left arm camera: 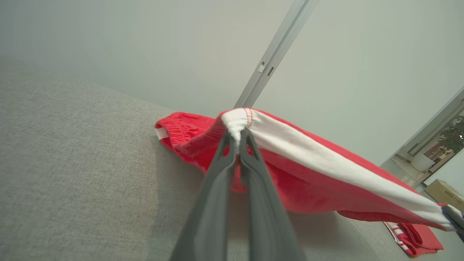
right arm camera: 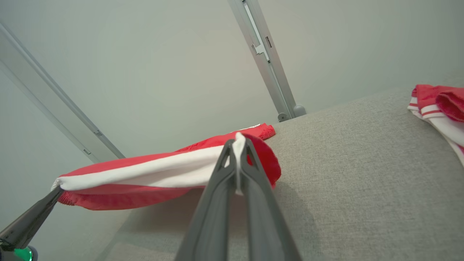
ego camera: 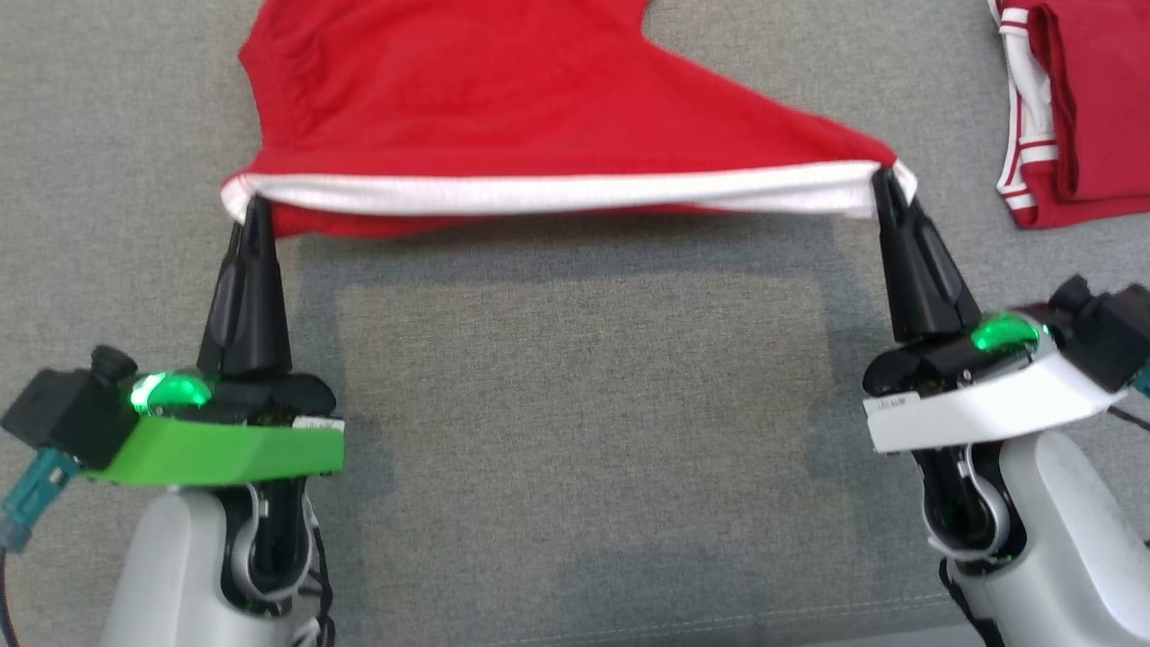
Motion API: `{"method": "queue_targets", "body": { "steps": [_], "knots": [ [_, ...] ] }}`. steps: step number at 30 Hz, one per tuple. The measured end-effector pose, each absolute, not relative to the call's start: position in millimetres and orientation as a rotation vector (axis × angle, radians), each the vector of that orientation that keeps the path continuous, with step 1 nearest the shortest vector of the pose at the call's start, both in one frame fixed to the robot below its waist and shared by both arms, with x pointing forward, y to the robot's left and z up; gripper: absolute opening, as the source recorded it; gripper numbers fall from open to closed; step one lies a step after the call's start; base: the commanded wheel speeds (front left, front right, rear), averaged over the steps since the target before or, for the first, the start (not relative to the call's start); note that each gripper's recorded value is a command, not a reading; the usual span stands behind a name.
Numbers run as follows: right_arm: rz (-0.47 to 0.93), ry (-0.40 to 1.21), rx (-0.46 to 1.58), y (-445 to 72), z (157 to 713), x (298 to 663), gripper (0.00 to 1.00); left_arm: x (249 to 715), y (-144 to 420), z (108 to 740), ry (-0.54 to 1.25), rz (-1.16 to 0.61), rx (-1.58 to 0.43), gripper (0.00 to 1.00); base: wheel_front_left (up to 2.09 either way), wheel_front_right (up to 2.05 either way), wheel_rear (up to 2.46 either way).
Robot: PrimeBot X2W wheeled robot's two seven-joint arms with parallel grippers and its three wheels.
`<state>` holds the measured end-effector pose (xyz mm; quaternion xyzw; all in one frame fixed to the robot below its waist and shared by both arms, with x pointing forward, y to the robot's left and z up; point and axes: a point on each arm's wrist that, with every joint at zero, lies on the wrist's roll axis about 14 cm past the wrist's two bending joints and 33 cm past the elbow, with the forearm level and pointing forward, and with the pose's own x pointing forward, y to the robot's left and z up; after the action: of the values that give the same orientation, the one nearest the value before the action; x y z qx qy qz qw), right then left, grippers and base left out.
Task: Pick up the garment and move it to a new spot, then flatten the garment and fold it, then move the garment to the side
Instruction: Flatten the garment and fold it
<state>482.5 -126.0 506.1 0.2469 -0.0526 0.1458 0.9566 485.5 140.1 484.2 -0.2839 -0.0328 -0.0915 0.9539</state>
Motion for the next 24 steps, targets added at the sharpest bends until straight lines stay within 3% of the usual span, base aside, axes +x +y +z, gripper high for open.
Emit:
{"method": "queue_targets", "body": {
  "steps": [11,24],
  "knots": [
    [0.274,-0.101,0.529,-127.9,522.8,411.8,0.0,407.1,151.2,486.2,-0.033,-0.081,-0.638,0.0,0.0,0.0,0.0],
    [0.292,-0.133,0.534,-126.1,549.8,358.1,0.0,362.6,148.6,523.5,-0.114,-0.116,-0.646,0.0,0.0,0.0,0.0]
  ]
}}
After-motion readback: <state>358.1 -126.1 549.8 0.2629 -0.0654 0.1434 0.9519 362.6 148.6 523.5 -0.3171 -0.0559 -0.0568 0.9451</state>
